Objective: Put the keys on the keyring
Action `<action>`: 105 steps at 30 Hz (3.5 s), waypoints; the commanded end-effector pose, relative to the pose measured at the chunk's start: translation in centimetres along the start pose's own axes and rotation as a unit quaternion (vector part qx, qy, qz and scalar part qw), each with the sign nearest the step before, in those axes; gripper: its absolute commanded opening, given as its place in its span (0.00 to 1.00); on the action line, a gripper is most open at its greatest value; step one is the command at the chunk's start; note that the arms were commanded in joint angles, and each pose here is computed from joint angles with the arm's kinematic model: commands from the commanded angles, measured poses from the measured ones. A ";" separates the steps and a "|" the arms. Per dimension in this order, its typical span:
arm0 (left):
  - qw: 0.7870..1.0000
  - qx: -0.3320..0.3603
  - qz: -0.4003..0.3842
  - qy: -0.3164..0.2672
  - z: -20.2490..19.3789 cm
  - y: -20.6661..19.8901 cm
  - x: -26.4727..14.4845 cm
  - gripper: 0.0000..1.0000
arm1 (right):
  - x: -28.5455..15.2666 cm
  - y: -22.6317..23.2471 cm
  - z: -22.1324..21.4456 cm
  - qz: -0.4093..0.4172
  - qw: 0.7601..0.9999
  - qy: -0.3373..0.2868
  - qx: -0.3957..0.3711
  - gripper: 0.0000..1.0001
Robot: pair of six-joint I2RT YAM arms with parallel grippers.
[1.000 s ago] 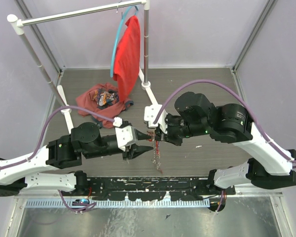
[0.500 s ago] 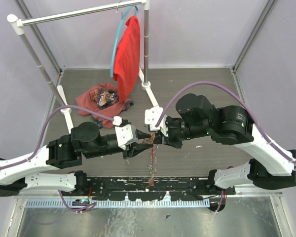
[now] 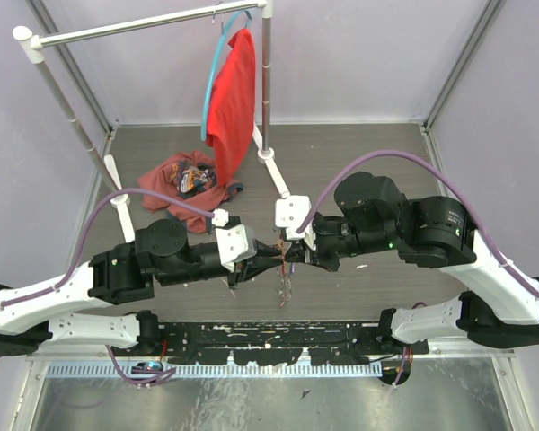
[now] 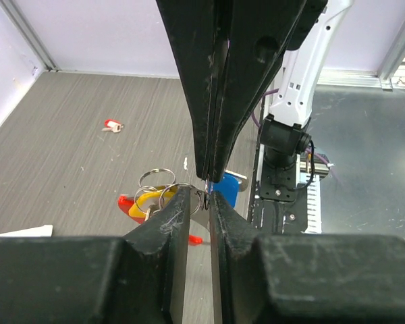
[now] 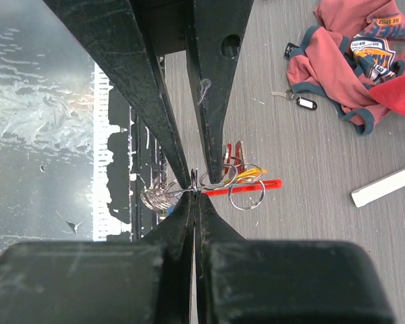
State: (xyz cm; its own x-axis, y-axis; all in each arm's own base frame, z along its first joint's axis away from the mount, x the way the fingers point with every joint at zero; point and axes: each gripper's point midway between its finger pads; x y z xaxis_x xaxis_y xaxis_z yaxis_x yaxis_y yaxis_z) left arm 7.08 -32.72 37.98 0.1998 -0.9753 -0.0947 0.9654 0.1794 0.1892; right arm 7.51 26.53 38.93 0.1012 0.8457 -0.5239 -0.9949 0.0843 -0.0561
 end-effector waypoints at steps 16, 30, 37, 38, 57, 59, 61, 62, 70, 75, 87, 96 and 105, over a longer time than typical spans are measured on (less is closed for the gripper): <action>1.000 -0.005 -0.007 -0.017 1.5 -0.1 0.4 0.15 | -0.1 0.1 2.0 0.001 0.999 -0.044 -0.008 0.01; 0.997 -0.030 0.051 -0.042 2.1 1.7 -0.5 0.00 | -1.7 -1.6 5.4 -0.059 0.988 -0.144 0.020 0.36; 0.994 -0.052 0.069 -0.070 2.6 2.2 -1.8 0.00 | -3.4 -2.2 7.1 -0.088 0.963 -0.239 0.084 0.43; 0.993 -0.057 0.073 -0.078 2.7 2.3 -2.0 0.00 | -3.3 -2.1 7.0 -0.086 0.961 -0.244 0.093 0.43; 0.959 -0.115 0.023 -0.257 7.9 0.7 -5.7 0.00 | -2.6 1.6 8.9 0.020 0.936 -0.349 0.034 0.38; 0.956 -0.117 0.021 -0.269 8.2 0.6 -6.0 0.00 | -3.3 2.0 9.1 0.028 0.931 -0.364 0.028 0.38; 0.952 -0.120 0.017 -0.281 8.6 0.6 -6.3 0.00 | -3.7 2.4 9.2 0.035 0.927 -0.374 0.023 0.38; 0.951 -0.120 0.013 -0.285 8.8 0.5 -6.4 0.00 | -3.8 2.5 9.2 0.037 0.925 -0.377 0.021 0.38; 0.943 -0.121 -0.028 -0.309 10.4 -0.8 -6.6 0.00 | -4.3 3.1 9.5 0.051 0.920 -0.388 0.007 0.33; 0.942 -0.118 -0.037 -0.311 10.8 -1.1 -6.5 0.00 | -4.0 3.5 9.9 0.066 0.920 -0.386 0.000 0.32; 0.941 -0.114 -0.037 -0.316 11.0 -1.0 -6.8 0.00 | -2.8 3.5 9.3 0.070 0.927 -0.369 0.005 0.26; 0.940 -0.110 -0.039 -0.322 11.3 -1.1 -7.2 0.00 | -2.7 3.2 9.0 0.062 0.928 -0.368 0.009 0.30; 0.940 -0.109 -0.039 -0.321 11.3 -1.1 -7.2 0.00 | -3.1 3.0 8.8 0.051 0.926 -0.373 0.013 0.31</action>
State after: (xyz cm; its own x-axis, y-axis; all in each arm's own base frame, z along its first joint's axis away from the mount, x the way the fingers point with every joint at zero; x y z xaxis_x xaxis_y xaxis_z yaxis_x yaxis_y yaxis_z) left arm 3.19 -28.92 46.20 0.0718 -0.9008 0.4283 0.9974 0.0666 -0.0271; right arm 4.27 29.42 46.12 -0.0252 0.9892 0.1447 -0.9996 -0.0270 0.0105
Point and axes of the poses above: each gripper's point midway between its finger pads, its own x axis out along the fingers, its own y axis along the line the jaws close on, z = x × y, and after that the axes turned 5 degrees about x, right-handed
